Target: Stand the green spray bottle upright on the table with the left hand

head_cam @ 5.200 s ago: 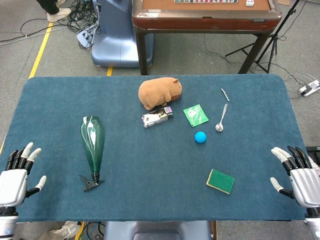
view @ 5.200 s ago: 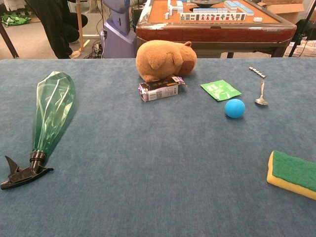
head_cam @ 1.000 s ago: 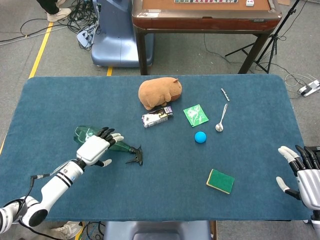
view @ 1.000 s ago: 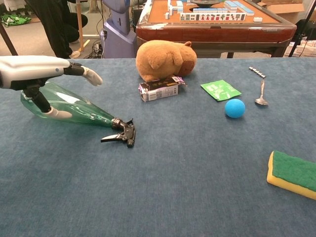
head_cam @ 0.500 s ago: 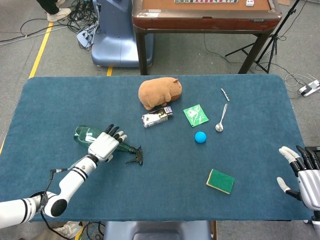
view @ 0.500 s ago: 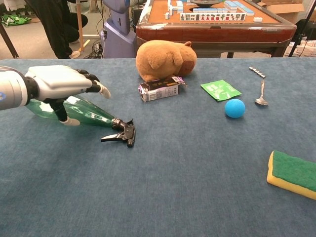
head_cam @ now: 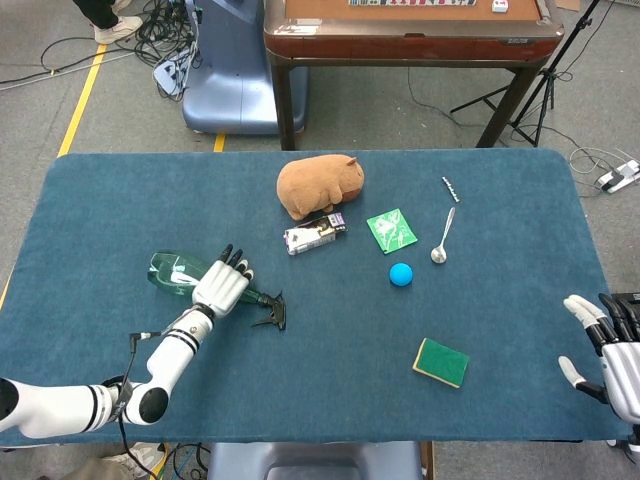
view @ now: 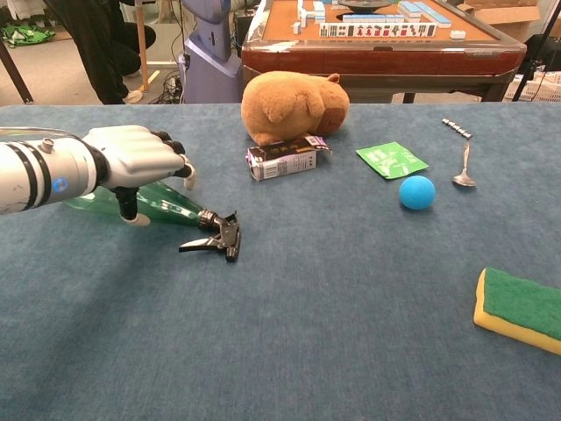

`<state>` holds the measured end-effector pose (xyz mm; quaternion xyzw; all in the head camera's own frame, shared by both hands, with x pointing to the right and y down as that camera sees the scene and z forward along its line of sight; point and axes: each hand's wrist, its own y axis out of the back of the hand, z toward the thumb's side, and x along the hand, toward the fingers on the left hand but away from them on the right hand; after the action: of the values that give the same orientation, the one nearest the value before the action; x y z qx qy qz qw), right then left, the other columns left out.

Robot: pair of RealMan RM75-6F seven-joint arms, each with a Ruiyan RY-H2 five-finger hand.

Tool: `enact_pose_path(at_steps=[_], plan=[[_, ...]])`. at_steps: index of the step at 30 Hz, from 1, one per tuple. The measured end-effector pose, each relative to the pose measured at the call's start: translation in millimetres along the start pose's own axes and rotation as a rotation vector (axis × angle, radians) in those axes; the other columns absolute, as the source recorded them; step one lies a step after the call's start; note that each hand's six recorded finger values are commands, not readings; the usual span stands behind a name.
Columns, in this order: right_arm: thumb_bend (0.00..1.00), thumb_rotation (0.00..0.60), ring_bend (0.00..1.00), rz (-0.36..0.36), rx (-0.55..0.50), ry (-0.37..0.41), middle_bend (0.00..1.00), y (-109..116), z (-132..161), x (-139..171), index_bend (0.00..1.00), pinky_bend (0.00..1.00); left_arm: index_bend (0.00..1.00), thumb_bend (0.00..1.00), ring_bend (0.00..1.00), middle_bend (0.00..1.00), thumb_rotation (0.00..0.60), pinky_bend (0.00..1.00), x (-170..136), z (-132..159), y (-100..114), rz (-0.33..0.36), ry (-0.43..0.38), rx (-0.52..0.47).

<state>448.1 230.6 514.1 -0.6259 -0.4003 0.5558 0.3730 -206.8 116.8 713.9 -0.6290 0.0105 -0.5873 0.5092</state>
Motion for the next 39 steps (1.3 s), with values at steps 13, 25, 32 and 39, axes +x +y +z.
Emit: enact_pose_path(at_steps=[13, 25, 32, 39], plan=[[0.29, 0.6, 0.04, 0.001, -0.003, -0.001, 0.19, -0.4, -0.5, 0.5, 0.17, 0.02, 0.42, 0.28, 0.17, 0.43, 0.6, 0.0, 6.7, -9.0, -5.9, 0.015, 0.062, 0.044], [0.29, 0.6, 0.04, -0.009, -0.005, 0.003, 0.19, 1.8, 1.5, 3.1, 0.17, 0.02, 0.45, 0.28, 0.2, 0.47, 0.6, 0.0, -2.3, -32.7, 20.2, 0.129, 0.057, -0.342], [0.29, 0.6, 0.04, -0.01, -0.006, 0.007, 0.19, 1.3, 2.8, 2.8, 0.17, 0.02, 0.44, 0.28, 0.2, 0.45, 0.6, 0.0, -15.6, -55.8, 42.6, 0.193, 0.013, -0.8], [0.29, 0.6, 0.04, -0.009, -0.007, 0.011, 0.19, 0.7, 4.6, 2.9, 0.17, 0.02, 0.41, 0.28, 0.18, 0.45, 0.6, 0.0, -26.6, -74.8, 55.9, 0.265, -0.058, -1.266]])
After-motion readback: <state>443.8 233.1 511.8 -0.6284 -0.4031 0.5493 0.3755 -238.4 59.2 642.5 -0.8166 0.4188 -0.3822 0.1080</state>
